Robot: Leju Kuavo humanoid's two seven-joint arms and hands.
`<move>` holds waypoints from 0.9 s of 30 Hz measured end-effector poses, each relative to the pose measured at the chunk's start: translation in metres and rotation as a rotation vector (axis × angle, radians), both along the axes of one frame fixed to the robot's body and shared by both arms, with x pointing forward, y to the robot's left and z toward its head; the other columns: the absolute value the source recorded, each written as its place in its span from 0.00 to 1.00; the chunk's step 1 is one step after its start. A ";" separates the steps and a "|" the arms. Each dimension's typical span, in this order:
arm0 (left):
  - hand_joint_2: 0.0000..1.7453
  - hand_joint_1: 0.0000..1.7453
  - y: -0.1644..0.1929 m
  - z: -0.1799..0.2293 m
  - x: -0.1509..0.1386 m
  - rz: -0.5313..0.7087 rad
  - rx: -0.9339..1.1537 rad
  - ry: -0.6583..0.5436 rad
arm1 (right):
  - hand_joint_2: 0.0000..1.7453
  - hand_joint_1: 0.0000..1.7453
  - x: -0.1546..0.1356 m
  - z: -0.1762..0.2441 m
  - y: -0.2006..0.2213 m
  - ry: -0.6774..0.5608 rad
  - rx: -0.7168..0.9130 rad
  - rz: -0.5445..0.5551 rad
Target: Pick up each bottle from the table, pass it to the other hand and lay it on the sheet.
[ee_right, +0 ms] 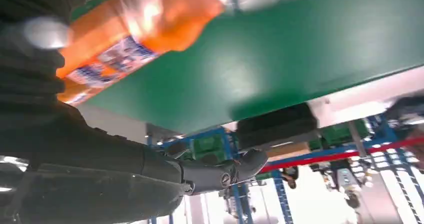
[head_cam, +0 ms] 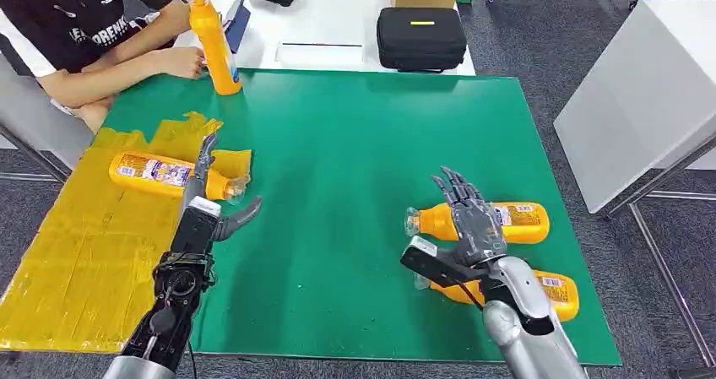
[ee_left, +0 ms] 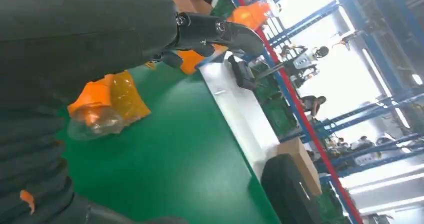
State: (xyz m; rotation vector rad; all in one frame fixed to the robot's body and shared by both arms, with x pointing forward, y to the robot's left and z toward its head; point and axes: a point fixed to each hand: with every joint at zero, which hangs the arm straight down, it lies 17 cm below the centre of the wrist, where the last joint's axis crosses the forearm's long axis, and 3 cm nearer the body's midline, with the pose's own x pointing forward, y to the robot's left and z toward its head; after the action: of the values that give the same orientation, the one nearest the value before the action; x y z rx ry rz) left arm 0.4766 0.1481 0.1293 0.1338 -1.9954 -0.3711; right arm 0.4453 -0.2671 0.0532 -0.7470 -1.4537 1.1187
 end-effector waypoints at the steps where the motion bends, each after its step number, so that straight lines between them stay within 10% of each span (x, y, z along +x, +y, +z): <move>1: 1.00 0.00 -0.002 0.001 0.000 -0.005 -0.007 0.001 | 1.00 0.00 -0.001 -0.003 -0.006 0.013 -0.008 -0.004; 27: 1.00 0.00 -0.013 0.003 -0.003 -0.042 -0.066 0.015 | 1.00 0.00 -0.006 -0.029 -0.078 0.108 -0.073 -0.101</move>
State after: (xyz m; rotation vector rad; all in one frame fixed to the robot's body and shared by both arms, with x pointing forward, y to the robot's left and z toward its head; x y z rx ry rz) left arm 0.4735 0.1353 0.1324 0.0478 -1.9957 -0.3318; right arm 0.4391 -0.3450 0.0241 -0.7909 -1.2764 1.1220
